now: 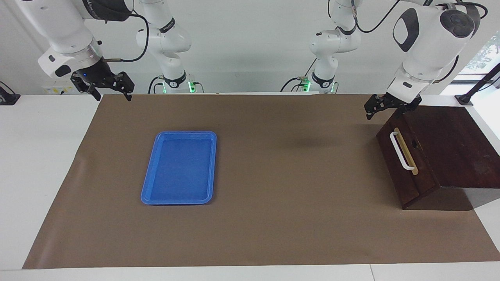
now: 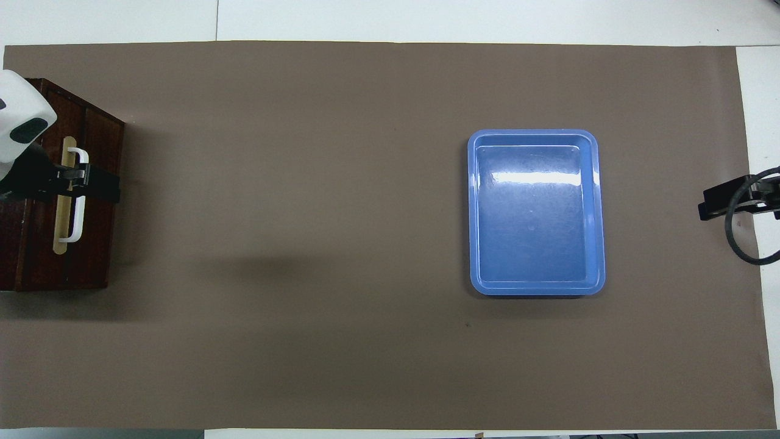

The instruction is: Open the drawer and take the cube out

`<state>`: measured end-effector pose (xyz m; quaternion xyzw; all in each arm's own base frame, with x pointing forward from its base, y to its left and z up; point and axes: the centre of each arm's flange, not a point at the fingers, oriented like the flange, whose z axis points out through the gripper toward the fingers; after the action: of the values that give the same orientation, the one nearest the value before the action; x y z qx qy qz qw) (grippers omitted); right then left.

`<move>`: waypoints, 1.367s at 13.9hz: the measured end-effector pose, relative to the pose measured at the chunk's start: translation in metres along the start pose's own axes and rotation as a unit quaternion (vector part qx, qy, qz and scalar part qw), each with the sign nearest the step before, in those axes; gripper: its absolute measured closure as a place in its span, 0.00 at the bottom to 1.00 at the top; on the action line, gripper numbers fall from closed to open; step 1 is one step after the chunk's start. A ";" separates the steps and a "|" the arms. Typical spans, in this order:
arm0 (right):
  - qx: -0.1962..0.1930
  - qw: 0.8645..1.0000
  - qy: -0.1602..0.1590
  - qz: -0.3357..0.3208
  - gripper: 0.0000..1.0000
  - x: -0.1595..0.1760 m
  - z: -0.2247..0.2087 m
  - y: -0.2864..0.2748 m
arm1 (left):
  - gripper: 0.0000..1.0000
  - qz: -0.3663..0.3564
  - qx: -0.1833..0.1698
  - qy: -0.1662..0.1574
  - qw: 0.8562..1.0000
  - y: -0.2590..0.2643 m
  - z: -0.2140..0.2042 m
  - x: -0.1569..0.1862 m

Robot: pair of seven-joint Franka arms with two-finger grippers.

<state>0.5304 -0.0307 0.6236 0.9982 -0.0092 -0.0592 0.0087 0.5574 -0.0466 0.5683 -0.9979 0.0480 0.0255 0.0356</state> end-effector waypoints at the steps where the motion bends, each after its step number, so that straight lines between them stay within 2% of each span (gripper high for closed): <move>1: 0.000 1.000 0.000 0.000 0.00 0.000 0.000 0.000 | 0.00 0.006 0.015 0.001 1.000 0.000 0.007 0.002; 4: 0.000 1.000 0.000 0.000 0.00 0.000 0.000 0.000 | 0.00 0.037 0.085 -0.012 0.996 0.010 0.049 0.013; 9: 0.000 1.000 0.000 0.000 0.00 0.000 0.000 0.000 | 0.00 0.059 0.154 -0.015 0.986 0.006 0.112 0.036; 13: 0.000 1.000 0.000 0.000 0.00 0.000 0.000 0.000 | 0.00 0.052 0.168 0.005 0.984 0.003 0.132 0.040; 19: 0.000 1.000 0.000 0.003 0.00 0.000 0.000 0.003 | 0.00 0.047 0.160 0.031 0.986 -0.012 0.158 0.039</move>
<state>0.5302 -0.0342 0.6237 0.9981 -0.0124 -0.0592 0.0085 0.5899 -0.0265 0.4098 -0.9763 0.0990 -0.0121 0.1920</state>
